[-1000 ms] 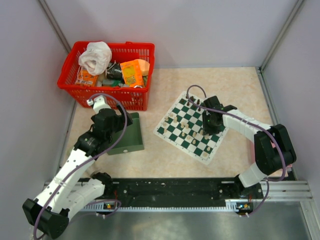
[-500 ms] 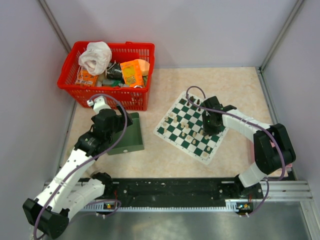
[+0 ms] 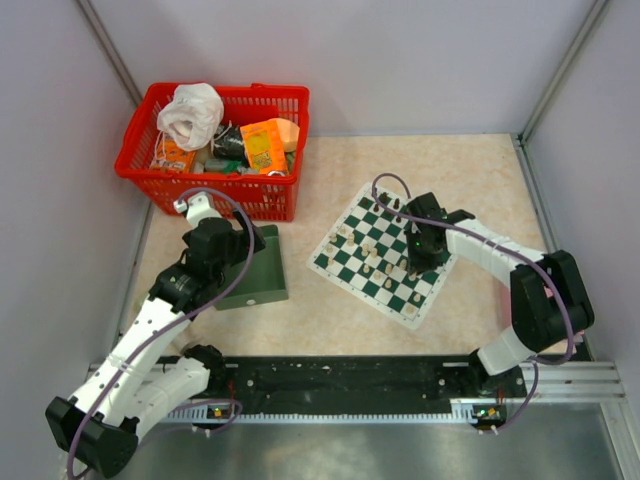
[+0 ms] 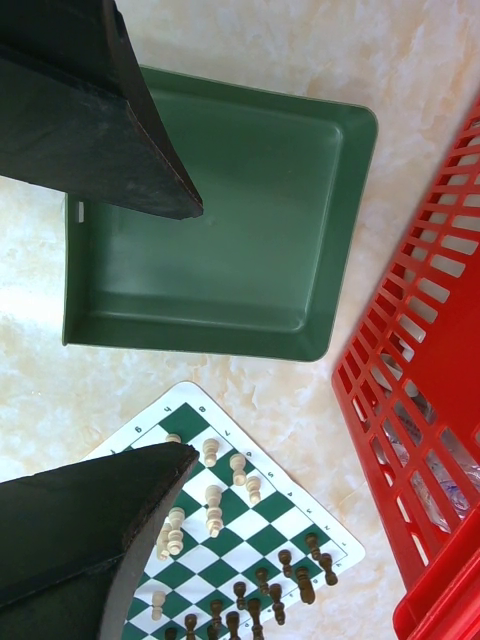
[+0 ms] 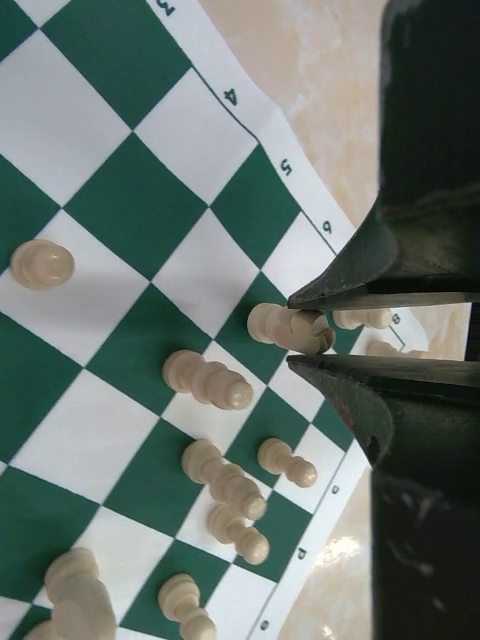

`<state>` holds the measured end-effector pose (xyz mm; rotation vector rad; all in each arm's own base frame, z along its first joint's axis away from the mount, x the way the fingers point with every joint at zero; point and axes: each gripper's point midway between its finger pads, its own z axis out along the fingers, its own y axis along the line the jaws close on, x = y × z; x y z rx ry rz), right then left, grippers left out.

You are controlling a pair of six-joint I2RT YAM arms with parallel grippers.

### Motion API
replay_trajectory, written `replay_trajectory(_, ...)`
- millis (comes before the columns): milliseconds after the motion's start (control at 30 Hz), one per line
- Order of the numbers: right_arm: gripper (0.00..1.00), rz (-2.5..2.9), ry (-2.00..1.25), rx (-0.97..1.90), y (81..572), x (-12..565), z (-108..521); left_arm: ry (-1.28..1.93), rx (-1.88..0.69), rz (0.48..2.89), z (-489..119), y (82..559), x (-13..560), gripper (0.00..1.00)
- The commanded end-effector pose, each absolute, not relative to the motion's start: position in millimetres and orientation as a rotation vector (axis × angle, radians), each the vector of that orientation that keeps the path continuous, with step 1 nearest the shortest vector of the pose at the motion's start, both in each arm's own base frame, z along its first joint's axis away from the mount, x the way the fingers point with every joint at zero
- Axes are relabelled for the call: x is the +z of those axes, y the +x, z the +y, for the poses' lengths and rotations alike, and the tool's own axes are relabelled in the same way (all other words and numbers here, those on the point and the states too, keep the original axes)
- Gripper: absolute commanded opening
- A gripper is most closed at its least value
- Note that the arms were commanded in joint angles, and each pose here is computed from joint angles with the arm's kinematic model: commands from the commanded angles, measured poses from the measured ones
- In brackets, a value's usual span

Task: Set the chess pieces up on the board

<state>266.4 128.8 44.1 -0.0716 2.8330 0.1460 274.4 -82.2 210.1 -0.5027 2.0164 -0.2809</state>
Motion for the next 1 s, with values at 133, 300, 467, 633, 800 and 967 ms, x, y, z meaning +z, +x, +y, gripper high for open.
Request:
replay_trajectory(133,0.15,2.758,-0.106,0.289,247,83,152,-0.513,-0.307,1.979,-83,280,218,0.99)
replay_trajectory(300,0.15,2.776,-0.144,0.316,231,79,167,-0.5,-0.323,1.979,-88,283,221,0.99)
replay_trajectory(467,0.15,2.808,-0.161,0.288,217,67,172,-0.505,-0.336,1.984,-90,282,220,0.99)
replay_trajectory(633,0.15,2.825,-0.173,0.279,208,58,176,-0.506,-0.345,1.978,-89,281,220,0.99)
replay_trajectory(800,0.15,2.842,-0.191,0.27,202,53,178,-0.513,-0.352,1.977,-90,281,220,0.99)
replay_trajectory(967,0.15,2.845,-0.188,0.219,200,47,173,-0.511,-0.343,1.983,-89,280,217,0.99)
